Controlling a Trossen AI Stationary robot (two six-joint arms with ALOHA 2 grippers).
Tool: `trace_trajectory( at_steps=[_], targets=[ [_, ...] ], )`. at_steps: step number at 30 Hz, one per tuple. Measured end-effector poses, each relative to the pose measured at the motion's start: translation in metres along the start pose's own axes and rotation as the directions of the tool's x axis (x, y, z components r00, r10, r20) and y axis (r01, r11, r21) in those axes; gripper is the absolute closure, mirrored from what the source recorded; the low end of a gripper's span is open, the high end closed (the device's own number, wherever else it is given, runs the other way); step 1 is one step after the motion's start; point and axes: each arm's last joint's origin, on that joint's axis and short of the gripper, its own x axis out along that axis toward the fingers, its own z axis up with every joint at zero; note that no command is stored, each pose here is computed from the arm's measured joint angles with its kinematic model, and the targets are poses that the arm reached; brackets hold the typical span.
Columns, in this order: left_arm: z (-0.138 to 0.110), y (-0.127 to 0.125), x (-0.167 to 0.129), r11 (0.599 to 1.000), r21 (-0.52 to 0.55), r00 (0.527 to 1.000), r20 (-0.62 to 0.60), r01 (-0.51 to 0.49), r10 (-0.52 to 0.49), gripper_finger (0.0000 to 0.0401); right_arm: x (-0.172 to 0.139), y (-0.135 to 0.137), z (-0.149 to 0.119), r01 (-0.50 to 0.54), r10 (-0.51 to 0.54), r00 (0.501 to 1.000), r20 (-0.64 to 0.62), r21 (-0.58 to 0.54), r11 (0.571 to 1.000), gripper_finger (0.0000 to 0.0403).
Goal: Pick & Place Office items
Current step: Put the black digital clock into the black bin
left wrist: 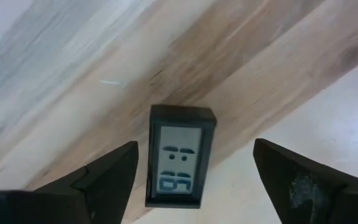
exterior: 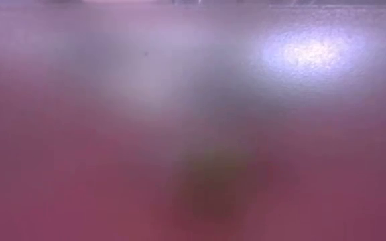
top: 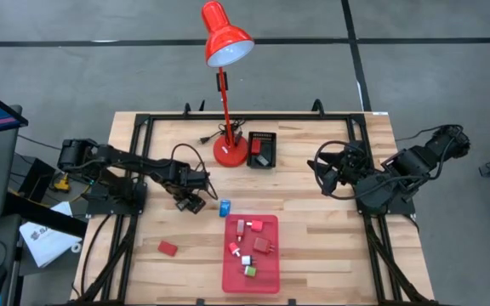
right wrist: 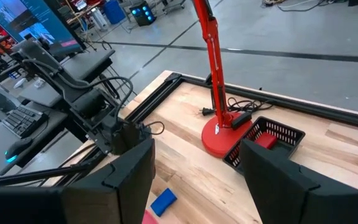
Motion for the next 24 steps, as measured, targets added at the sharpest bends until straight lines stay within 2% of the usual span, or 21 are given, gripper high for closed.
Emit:
trace_trajectory(
  at_steps=[4, 7, 14, 19, 24],
  targets=[
    [-0.001, 0.003, 0.006, 1.000, -0.019, 1.000, 0.008, 0.009, -0.009, 0.0072, 0.000, 0.000, 0.000, -0.002, 0.002, 1.000, -0.002, 0.001, 1.000, 0.0174],
    [0.000, 0.006, 0.010, 0.999, -0.043, 1.000, 0.010, 0.029, -0.028, 0.0075, 0.000, 0.000, 0.000, -0.002, 0.002, 1.000, -0.002, 0.001, 1.000, 0.0174],
    [0.005, 0.012, 0.011, 0.994, -0.099, 0.999, 0.012, 0.041, -0.041, 0.0129, 0.000, 0.000, 0.000, -0.002, 0.002, 1.000, -0.002, 0.003, 1.000, 0.0174],
    [0.006, 0.012, 0.011, 0.994, -0.094, 0.999, 0.017, 0.046, -0.045, 0.0169, 0.000, 0.000, 0.000, -0.002, 0.002, 1.000, -0.002, 0.003, 1.000, 0.0174],
    [0.007, 0.011, 0.011, 0.996, -0.075, 0.999, 0.024, 0.049, -0.047, 0.0193, 0.000, 0.000, 0.000, -0.002, 0.002, 1.000, -0.001, -0.001, 1.000, 0.0174]
  ],
)
